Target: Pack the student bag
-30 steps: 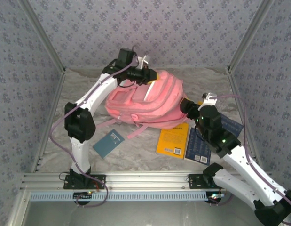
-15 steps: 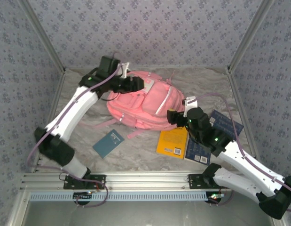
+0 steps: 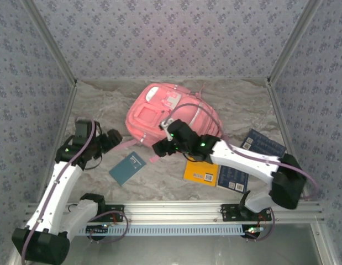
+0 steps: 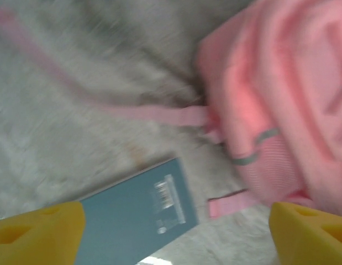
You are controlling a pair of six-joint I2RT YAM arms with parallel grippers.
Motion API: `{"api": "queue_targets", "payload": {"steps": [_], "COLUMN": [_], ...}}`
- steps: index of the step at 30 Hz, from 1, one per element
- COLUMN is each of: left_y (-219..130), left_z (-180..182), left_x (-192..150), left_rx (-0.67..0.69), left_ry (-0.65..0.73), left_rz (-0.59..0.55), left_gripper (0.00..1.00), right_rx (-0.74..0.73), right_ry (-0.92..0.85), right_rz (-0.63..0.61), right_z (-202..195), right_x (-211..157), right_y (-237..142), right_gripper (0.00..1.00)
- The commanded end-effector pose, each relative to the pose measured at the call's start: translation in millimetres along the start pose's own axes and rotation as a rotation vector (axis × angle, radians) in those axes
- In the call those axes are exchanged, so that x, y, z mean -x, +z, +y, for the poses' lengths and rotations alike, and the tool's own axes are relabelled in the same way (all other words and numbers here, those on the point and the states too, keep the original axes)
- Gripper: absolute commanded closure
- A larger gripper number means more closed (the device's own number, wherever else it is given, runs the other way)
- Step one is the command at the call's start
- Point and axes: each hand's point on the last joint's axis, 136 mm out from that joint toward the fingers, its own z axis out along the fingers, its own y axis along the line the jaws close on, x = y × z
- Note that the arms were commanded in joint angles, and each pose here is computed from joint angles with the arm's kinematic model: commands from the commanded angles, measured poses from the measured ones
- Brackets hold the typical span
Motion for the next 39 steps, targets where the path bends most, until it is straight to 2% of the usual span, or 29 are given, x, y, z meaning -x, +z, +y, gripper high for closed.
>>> {"api": "queue_targets", "payload": {"steps": [1, 4, 7, 14, 23, 33, 39], "left_y": [9.2, 14.9, 21.0, 57.4, 70.3, 81.3, 85.5], "left_z": [34.4, 58.8, 75.2, 73.4, 71.3, 74.2, 76.7], "left_x": [-13.3, -23.8, -33.9, -69.9, -86.2, -93.8, -96.9], "left_rx": [0.082, 0.159, 0.211, 0.104, 0.056, 0.043, 0.042], "left_ry": [-0.141, -0.195, -0.262, -0.449, -0.513, -0.521, -0.52], "left_rz": [0.005, 0.01, 0.033, 0.153, 0.204, 0.21, 0.21], "left_gripper": [0.11, 0.11, 0.13, 0.15, 0.19, 0.21, 0.22], "right_rx": [0.145, 0.161, 0.203, 0.163, 0.073, 0.157, 0.277], "right_ry": [-0.005, -0.026, -0.018, 0.004, 0.016, 0.035, 0.123], "right_rz": [0.099, 0.227, 0.289, 0.431, 0.5, 0.635, 0.589], "right_z": [38.5, 53.7, 66.3, 64.8, 53.2, 80.9, 98.7], "right_x": [-1.4, -21.3, -34.1, -54.4, -73.1, -104.1, -76.1], "right_y": [18.6, 45.3, 67.3, 108.6, 145.4, 150.8, 132.8], "right_gripper": [0.17, 0.17, 0.18, 0.18, 0.18, 0.2, 0.24]}}
